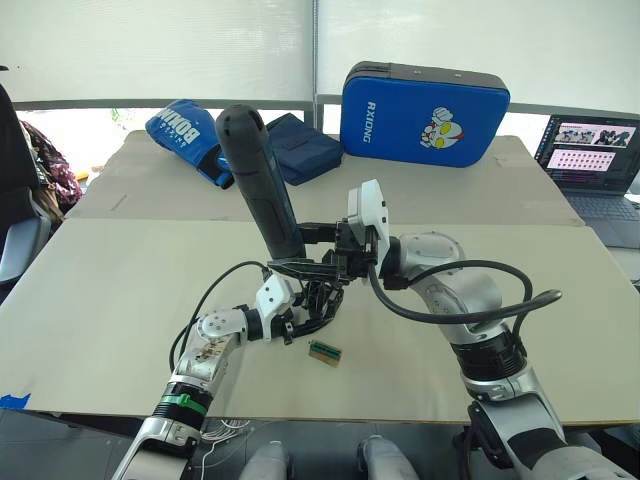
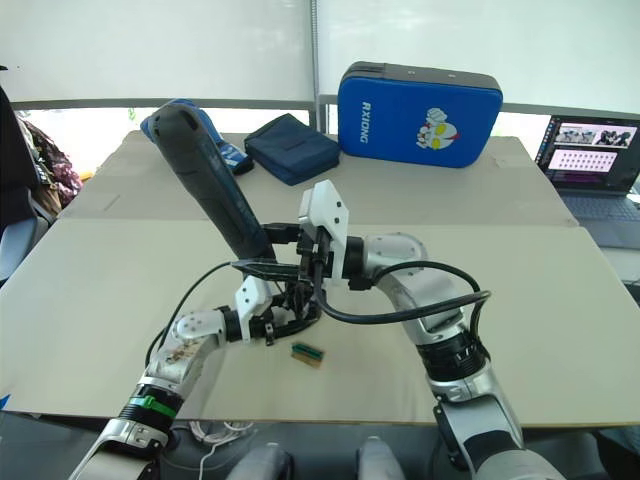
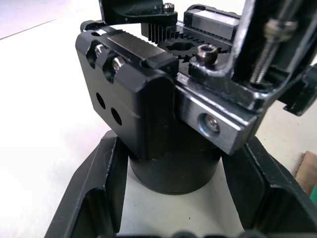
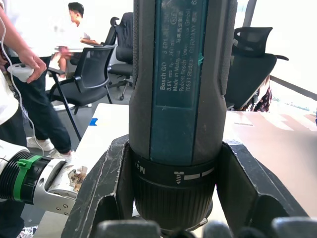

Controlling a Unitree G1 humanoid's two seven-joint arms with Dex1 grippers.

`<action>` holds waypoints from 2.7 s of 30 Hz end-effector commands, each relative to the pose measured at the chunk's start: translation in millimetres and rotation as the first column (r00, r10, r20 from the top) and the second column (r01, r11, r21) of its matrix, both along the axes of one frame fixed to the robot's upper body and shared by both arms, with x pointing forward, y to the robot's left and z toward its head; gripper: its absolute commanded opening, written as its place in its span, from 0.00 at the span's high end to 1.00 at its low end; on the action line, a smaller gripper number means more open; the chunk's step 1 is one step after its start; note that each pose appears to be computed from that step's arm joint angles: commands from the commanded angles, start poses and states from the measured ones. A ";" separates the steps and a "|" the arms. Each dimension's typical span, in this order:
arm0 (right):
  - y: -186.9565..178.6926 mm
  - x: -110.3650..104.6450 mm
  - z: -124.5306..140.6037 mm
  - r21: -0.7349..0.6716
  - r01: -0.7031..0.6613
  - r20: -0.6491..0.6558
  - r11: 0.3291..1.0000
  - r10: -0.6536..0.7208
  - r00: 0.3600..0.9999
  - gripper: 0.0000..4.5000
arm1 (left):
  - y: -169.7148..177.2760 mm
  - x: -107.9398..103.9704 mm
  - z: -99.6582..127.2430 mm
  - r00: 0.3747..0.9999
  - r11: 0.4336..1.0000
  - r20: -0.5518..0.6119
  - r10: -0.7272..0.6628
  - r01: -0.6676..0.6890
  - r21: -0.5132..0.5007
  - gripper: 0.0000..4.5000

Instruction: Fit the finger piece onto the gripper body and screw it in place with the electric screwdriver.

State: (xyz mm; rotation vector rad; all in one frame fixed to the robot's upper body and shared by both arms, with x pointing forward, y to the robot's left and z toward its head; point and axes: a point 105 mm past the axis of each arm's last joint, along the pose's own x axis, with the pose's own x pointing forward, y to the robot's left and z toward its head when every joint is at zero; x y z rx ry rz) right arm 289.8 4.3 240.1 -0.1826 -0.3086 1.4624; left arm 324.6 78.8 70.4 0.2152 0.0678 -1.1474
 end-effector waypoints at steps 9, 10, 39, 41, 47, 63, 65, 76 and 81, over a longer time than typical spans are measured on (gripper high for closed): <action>1.3 -8.6 12.7 0.051 -0.029 0.028 0.998 0.028 0.999 0.57 | -5.9 -16.8 -30.7 0.991 0.997 -0.126 -0.048 0.054 0.046 0.50; 1.5 -8.7 12.7 0.052 -0.029 0.028 0.998 0.028 0.999 0.57 | -5.9 -16.9 -30.7 0.991 0.997 -0.126 -0.048 0.055 0.046 0.50; -9.0 2.5 6.3 0.037 0.029 0.031 0.999 -0.030 0.999 0.57 | -5.9 -16.2 -31.2 0.991 0.997 -0.128 -0.049 0.055 0.048 0.50; -10.7 4.3 7.0 0.034 0.036 0.038 0.999 -0.037 0.999 0.57 | -6.0 -16.0 -31.0 0.991 0.997 -0.127 -0.049 0.055 0.047 0.50; -11.1 5.1 4.5 0.033 0.040 0.036 0.999 -0.041 0.998 0.57 | -6.2 -15.9 -30.6 0.991 0.997 -0.127 -0.050 0.056 0.046 0.50; -23.6 19.7 -30.7 0.031 0.160 -0.056 0.987 -0.158 0.986 0.57 | -4.2 -14.1 -30.1 0.992 0.998 -0.123 -0.043 0.049 0.050 0.50; -23.1 20.5 -33.6 0.024 0.166 -0.067 0.986 -0.164 0.984 0.57 | -3.4 -13.2 -29.8 0.992 0.998 -0.121 -0.041 0.047 0.051 0.50; -19.7 27.0 -49.5 -0.030 0.212 -0.118 0.977 -0.214 0.970 0.57 | -1.8 -11.2 -29.7 0.992 0.998 -0.122 -0.037 0.044 0.053 0.50; -17.3 23.6 -56.7 -0.059 0.199 -0.098 0.978 -0.204 0.974 0.57 | -2.0 -10.7 -29.7 0.992 0.998 -0.123 -0.034 0.040 0.050 0.50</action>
